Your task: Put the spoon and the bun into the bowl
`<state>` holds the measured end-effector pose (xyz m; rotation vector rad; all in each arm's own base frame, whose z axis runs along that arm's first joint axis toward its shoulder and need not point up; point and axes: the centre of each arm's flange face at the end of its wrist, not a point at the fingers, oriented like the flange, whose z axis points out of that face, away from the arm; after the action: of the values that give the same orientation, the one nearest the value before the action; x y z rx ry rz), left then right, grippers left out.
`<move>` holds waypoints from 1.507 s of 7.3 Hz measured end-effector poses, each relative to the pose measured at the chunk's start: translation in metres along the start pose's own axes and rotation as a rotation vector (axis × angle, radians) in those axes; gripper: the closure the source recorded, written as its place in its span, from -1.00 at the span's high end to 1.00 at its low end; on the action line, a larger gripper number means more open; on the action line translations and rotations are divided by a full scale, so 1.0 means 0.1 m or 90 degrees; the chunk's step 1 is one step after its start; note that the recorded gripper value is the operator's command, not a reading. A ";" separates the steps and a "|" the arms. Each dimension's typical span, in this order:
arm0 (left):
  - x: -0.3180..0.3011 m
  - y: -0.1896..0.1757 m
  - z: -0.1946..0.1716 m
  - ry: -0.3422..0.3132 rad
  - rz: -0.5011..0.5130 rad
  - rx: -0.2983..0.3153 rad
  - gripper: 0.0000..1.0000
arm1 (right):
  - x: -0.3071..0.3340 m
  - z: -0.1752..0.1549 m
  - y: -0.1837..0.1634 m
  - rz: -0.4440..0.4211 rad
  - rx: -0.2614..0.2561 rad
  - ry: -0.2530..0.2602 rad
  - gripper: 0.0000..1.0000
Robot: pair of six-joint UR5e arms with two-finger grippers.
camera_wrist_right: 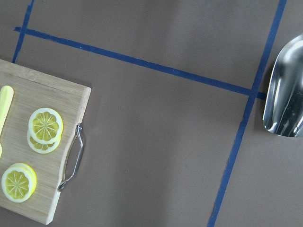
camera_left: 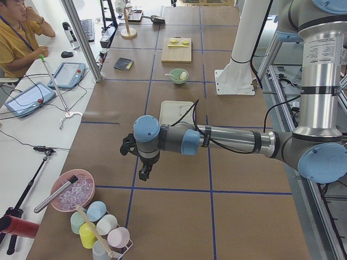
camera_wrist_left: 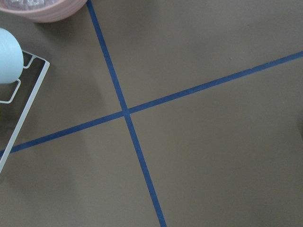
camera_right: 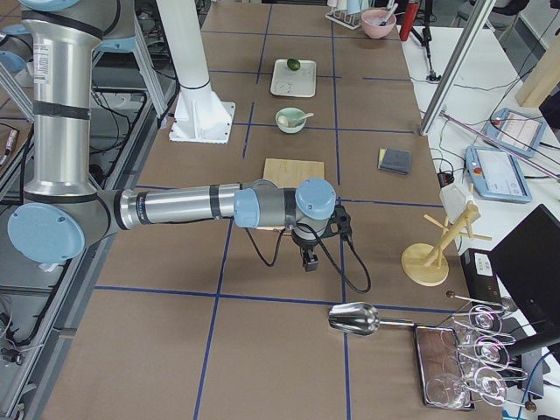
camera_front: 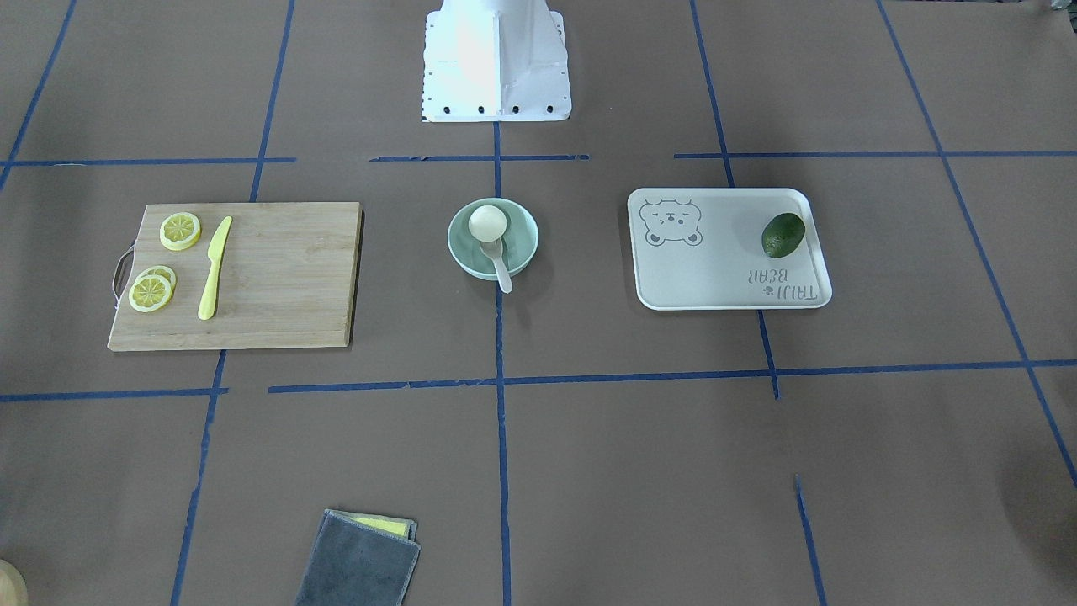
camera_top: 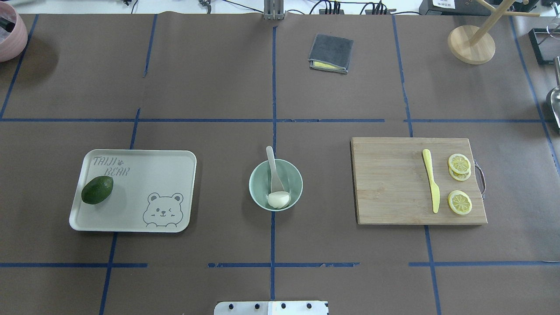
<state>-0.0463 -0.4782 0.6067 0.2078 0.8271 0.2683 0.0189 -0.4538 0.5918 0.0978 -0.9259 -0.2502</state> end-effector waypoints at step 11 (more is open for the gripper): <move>-0.11 0.04 -0.07 0.004 -0.112 -0.051 1.00 | 0.12 -0.04 -0.29 0.138 0.037 0.074 1.00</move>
<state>-0.0591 -0.4776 0.6110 0.0592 0.8343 0.1362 0.0241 -0.4852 0.5929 0.0641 -0.8214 -0.0158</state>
